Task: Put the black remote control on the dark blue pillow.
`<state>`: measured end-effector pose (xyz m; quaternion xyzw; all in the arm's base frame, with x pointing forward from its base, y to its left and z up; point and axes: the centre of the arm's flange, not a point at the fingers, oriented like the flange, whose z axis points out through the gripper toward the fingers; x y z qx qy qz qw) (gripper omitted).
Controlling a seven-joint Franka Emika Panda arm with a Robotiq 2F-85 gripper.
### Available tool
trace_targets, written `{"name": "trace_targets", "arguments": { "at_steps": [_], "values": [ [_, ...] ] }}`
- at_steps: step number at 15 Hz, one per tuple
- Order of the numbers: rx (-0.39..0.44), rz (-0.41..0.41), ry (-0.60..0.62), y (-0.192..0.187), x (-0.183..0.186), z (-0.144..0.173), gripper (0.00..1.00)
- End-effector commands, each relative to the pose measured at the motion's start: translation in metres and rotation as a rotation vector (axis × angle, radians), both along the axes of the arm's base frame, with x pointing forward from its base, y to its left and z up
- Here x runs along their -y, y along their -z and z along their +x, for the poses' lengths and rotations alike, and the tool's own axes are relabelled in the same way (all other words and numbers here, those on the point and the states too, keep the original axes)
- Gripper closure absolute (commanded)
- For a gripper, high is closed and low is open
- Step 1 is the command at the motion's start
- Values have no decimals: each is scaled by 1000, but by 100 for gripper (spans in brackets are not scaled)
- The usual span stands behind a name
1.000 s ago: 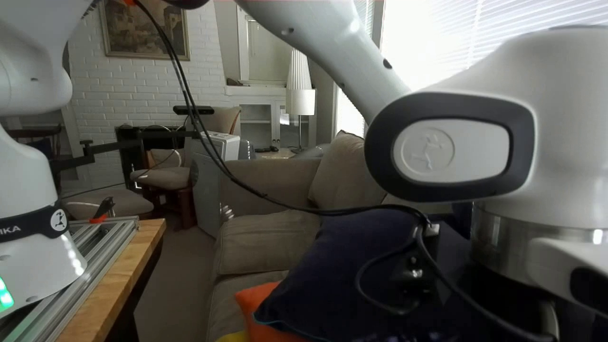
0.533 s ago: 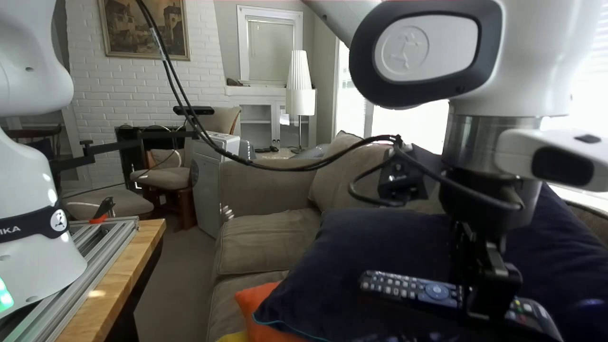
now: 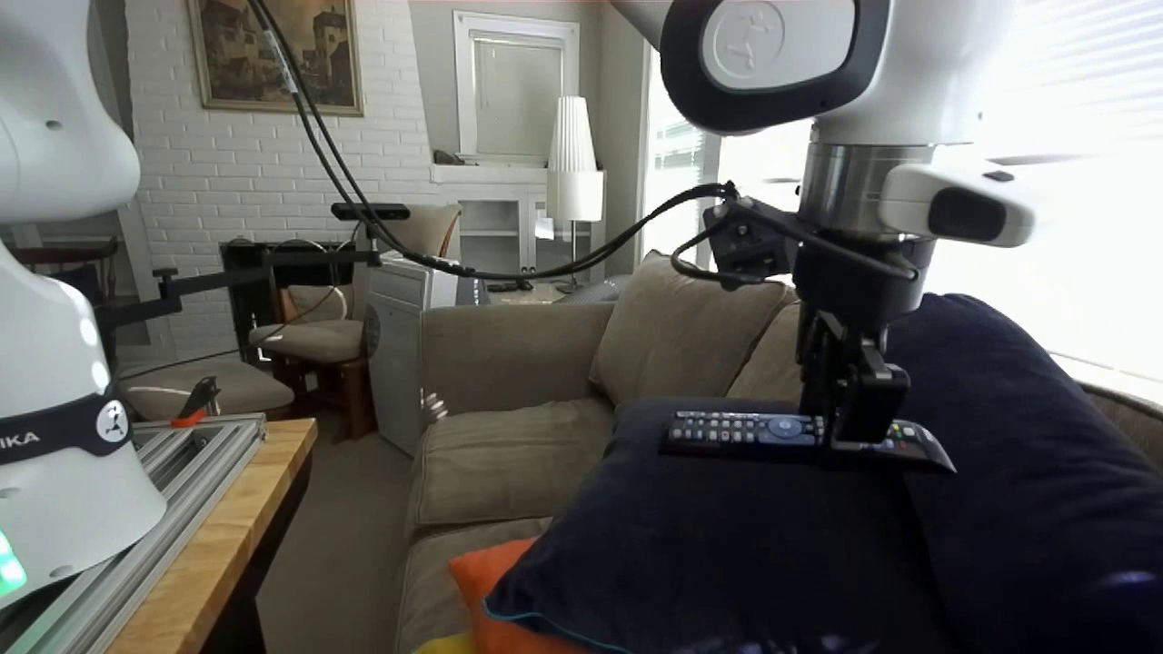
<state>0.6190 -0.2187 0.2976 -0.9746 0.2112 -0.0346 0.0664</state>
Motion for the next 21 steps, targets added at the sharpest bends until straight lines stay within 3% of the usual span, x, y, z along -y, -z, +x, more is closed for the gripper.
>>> {"name": "trace_targets", "arguments": {
  "at_steps": [1, 5, 11, 12, 13, 16, 21],
  "values": [
    [28, 26, -16, 5, -30, 20, 68],
    [66, 39, -43, 12, -68, 42, 68],
    [172, -17, -47, 36, -96, 63, 68],
    [172, -28, -38, 41, -98, 65, 32],
    [171, -27, -32, 43, -99, 67, 16],
    [201, -31, -10, 43, -100, 70, 1],
    [279, -88, 45, 6, -92, 57, 0]
  ]
}}
